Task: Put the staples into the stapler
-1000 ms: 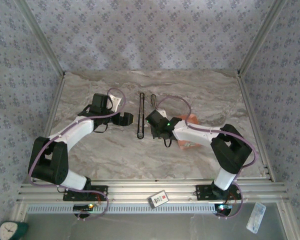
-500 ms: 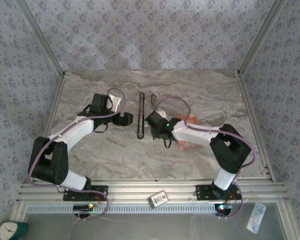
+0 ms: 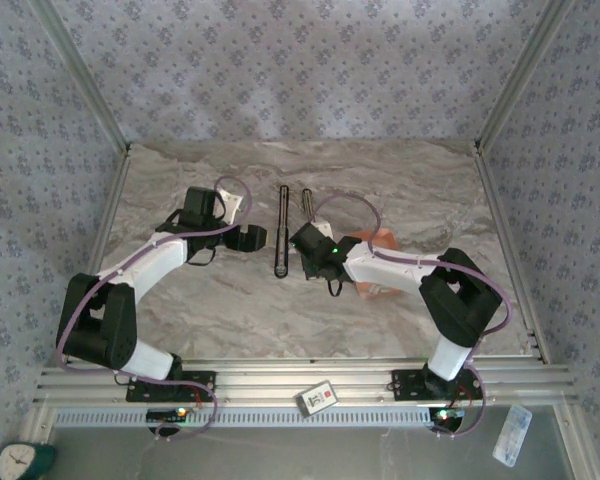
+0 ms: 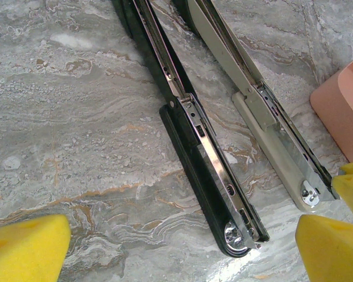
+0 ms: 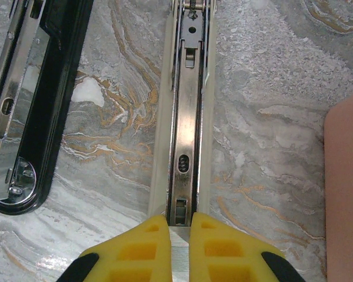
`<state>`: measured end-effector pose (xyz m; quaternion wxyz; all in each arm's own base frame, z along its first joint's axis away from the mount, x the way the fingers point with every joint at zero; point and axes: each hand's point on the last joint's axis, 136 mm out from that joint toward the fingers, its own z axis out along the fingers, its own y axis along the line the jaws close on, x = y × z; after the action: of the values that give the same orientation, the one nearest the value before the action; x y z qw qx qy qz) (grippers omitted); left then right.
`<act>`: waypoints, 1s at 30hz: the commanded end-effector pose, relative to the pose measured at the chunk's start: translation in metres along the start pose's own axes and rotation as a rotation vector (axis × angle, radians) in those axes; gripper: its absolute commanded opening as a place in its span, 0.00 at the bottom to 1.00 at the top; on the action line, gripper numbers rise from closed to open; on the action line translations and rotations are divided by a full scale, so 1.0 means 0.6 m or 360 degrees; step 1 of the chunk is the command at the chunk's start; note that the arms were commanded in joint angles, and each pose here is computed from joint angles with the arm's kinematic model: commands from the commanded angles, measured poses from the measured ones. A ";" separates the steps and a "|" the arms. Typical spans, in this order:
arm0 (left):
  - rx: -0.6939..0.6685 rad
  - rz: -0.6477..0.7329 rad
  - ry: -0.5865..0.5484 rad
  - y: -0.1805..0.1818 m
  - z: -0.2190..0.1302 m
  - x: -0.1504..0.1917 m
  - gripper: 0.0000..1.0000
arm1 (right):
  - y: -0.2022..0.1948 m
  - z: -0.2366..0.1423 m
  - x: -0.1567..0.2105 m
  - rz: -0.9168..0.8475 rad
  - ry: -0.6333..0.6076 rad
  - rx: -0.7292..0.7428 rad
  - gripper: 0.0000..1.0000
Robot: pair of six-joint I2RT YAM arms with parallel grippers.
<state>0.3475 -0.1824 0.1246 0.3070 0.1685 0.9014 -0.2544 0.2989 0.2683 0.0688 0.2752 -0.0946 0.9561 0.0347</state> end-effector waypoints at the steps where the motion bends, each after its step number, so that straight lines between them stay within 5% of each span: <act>1: 0.0016 0.0033 -0.0059 -0.015 -0.017 -0.025 0.98 | -0.014 0.005 0.018 -0.0006 0.0028 0.0062 0.11; 30: 0.0009 0.0039 -0.0059 -0.014 -0.017 -0.025 0.98 | -0.010 0.011 -0.016 0.0016 -0.0071 0.0036 0.10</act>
<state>0.3475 -0.1824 0.1248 0.3073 0.1687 0.9013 -0.2544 0.3056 0.2682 0.0692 0.2878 -0.0864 0.9529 0.0405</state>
